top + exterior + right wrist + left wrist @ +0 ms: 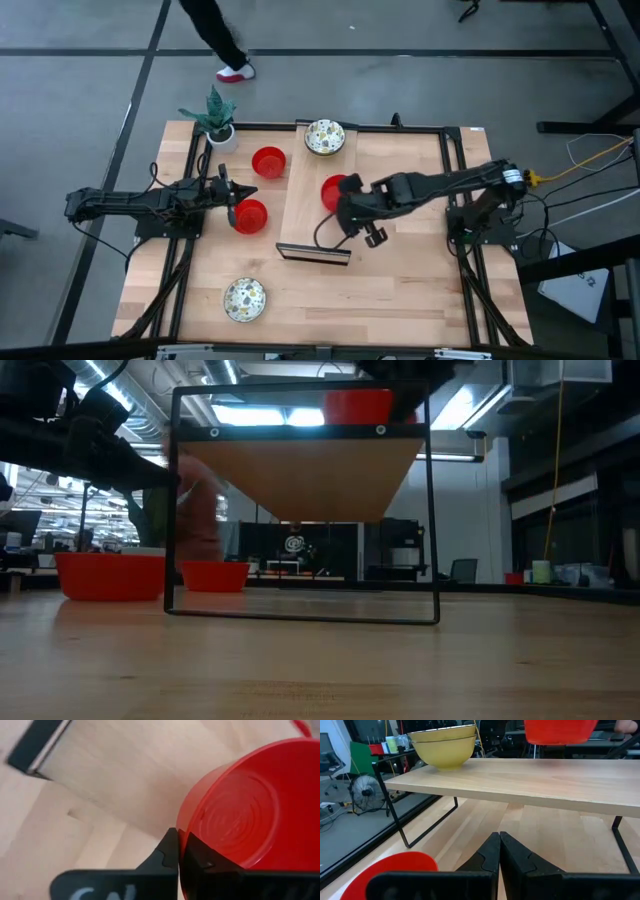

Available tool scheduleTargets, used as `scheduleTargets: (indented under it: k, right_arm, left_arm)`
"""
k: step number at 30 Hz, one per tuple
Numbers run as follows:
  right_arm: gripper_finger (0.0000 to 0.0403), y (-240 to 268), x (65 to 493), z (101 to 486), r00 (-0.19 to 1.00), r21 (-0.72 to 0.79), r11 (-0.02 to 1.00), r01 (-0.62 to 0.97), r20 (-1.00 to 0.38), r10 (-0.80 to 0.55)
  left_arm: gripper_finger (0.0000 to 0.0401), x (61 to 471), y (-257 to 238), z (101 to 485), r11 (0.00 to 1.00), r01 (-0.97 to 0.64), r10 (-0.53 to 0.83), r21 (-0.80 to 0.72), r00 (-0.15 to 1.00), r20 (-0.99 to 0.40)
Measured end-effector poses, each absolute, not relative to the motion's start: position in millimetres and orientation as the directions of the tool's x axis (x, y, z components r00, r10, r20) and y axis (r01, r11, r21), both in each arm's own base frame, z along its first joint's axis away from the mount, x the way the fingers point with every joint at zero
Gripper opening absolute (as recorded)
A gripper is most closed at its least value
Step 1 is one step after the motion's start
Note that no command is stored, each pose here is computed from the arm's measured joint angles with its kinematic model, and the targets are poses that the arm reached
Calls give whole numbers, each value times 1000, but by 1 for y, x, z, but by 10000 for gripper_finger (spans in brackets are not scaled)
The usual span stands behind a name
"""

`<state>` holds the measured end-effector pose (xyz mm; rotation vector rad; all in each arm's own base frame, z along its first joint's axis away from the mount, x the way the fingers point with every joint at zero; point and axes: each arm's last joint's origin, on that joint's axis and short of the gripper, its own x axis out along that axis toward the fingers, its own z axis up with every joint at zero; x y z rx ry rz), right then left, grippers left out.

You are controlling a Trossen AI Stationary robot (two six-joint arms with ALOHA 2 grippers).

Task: Pick & Place Mini bowls
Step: Put the bottom right red bowl on the shelf

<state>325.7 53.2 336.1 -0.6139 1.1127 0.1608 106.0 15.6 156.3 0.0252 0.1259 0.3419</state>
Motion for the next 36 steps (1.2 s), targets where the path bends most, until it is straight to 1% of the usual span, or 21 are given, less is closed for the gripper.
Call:
scheduleTargets:
  k: [5,11,16,20,24,31,36]
  right_arm:
    - [2,45,342,338,456,-407,750,-521,-876,-159]
    - [2,42,353,331,434,-401,581,-708,-896,-90]
    - [2,38,359,323,407,-396,516,-759,-908,-97]
    - [2,33,363,320,415,-408,503,-762,-904,-104]
    - [2,28,366,322,442,-431,513,-743,-890,-107]
    - [2,28,366,321,442,-423,510,-749,-892,-91]
    - [11,28,366,321,442,-422,513,-748,-892,-90]
  left_arm:
    - [4,106,16,156,942,-333,336,46,934,-119]
    - [4,106,16,156,942,-333,336,46,934,-119]
    - [4,106,16,156,942,-333,336,46,934,-119]
    - [4,106,16,156,942,-333,336,46,934,-119]
    - [4,106,16,156,942,-333,336,46,934,-119]
    - [4,106,16,156,942,-333,336,46,934,-119]
    - [4,106,16,156,942,-333,336,46,934,-119]
